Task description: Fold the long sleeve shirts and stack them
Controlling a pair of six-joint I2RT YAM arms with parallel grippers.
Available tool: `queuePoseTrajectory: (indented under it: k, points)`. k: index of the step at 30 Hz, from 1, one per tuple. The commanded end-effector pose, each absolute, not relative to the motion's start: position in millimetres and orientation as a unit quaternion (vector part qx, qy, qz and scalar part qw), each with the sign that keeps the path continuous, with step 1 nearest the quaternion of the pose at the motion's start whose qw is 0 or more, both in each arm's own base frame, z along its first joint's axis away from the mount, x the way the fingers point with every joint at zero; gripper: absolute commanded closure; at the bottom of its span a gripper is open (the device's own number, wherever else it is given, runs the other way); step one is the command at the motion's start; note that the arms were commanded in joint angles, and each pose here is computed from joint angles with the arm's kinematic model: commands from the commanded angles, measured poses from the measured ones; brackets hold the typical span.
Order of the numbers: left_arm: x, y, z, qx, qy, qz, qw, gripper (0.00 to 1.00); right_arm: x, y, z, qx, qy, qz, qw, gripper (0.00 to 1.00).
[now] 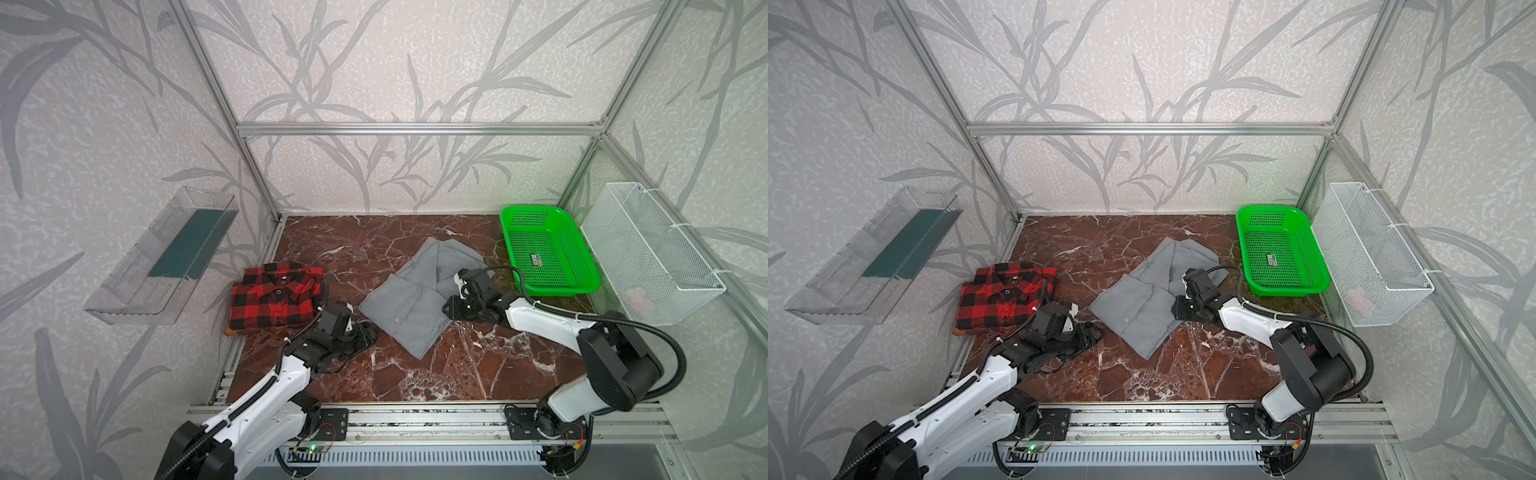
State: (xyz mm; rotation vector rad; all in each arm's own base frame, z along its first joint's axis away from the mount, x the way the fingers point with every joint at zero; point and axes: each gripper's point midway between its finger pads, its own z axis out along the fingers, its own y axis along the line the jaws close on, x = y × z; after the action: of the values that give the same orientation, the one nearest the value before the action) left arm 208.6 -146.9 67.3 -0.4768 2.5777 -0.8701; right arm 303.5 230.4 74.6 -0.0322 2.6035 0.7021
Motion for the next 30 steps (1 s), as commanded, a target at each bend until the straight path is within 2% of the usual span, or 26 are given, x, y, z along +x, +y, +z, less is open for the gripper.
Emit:
queuePoseTrajectory:
  k: [1, 7, 13, 23, 30]
  points:
    - [203.8, -140.4, 56.3, -0.168, 0.924, -0.291, 0.184, 0.34, 318.9, 230.7, 110.2, -0.042, 0.933, 0.238, 0.267, 0.64]
    - [206.0, -144.5, 47.0, -0.176, 0.921, -0.299, 0.176, 0.33, 348.3, 258.9, 119.0, -0.109, 0.926, 0.241, 0.268, 0.64]
    - [206.1, -145.8, 39.6, -0.185, 0.919, -0.303, 0.169, 0.33, 357.6, 266.7, 67.2, -0.115, 0.947, 0.222, 0.204, 0.67]
    - [209.7, -141.1, 33.2, -0.172, 0.925, -0.284, 0.183, 0.32, 326.6, 253.9, 23.8, -0.085, 0.957, 0.222, 0.167, 0.68]
    - [220.7, -146.9, 28.1, -0.155, 0.932, -0.276, 0.177, 0.32, 282.8, 261.8, 11.4, -0.081, 0.96, 0.231, 0.139, 0.68]
